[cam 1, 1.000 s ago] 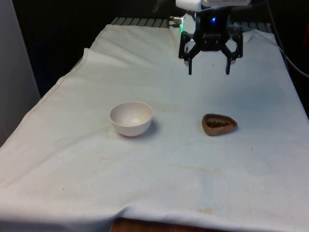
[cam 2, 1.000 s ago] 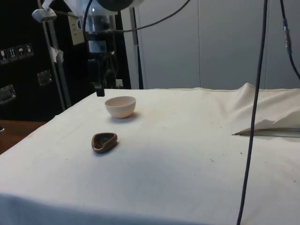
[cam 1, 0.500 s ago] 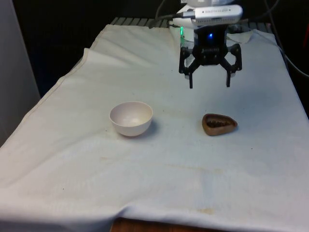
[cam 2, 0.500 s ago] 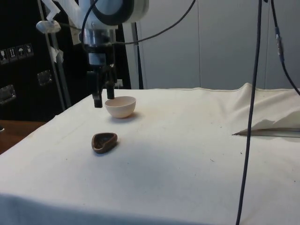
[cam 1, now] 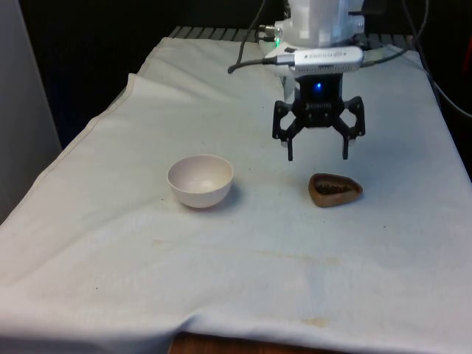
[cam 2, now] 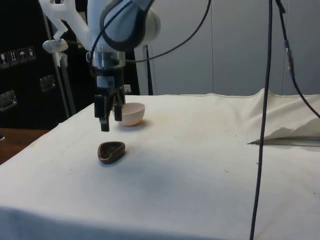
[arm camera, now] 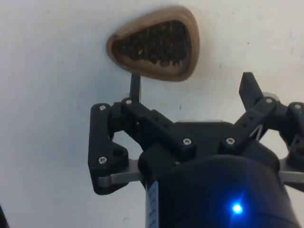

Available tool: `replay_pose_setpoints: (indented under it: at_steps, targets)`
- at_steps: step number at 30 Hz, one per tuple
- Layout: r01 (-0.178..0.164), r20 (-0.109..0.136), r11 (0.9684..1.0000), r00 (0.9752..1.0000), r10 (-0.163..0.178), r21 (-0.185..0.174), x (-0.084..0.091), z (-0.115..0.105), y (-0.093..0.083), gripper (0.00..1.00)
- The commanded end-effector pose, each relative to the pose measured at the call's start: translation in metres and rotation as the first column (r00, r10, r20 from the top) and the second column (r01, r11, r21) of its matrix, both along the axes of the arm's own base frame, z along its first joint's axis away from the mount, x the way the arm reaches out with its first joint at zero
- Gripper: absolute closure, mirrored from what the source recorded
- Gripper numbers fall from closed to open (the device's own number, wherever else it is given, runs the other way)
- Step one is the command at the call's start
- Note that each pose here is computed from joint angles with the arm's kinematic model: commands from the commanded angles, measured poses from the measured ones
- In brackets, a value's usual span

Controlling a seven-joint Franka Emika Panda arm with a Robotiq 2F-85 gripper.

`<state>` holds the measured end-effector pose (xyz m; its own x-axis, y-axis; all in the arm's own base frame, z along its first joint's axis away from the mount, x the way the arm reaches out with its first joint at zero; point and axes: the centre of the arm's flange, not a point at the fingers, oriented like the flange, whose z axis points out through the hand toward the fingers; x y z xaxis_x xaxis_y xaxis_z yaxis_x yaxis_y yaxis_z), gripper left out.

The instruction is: Pour the coffee beans from the cup into the bowl.

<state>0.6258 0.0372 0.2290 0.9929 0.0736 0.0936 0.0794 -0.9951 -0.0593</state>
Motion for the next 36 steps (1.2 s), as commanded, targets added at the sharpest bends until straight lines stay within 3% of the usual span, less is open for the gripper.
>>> replay_pose_setpoints:
  at_steps: [1, 3, 11, 12, 13, 17, 21, 27, 36]
  targets:
    - [0.002, 0.006, 0.9999, 1.0000, -0.002, 0.014, 0.002, -0.007, 0.001, 0.00]
    - [0.001, 0.001, 1.0000, 1.0000, -0.001, 0.000, 0.001, -0.006, 0.000, 0.00]
    - [0.006, -0.006, 0.9980, 1.0000, -0.005, 0.063, 0.009, -0.026, -0.014, 0.00]
    - [0.007, -0.002, 0.9991, 1.0000, -0.007, 0.042, 0.007, -0.023, -0.012, 0.00]
    - [0.006, -0.006, 0.9980, 1.0000, -0.005, 0.063, 0.009, -0.026, -0.014, 0.00]
    - [-0.002, -0.003, 0.9968, 1.0000, 0.002, 0.080, 0.010, -0.031, -0.022, 0.00]
    - [-0.016, -0.005, 0.9973, 0.9998, 0.017, 0.072, 0.009, -0.035, -0.025, 0.00]
    - [-0.062, -0.007, 0.9956, 0.9980, 0.063, 0.071, 0.008, -0.043, -0.027, 0.00]
    - [-0.084, -0.011, 0.9943, 0.9963, 0.085, 0.065, 0.010, -0.051, -0.032, 0.00]
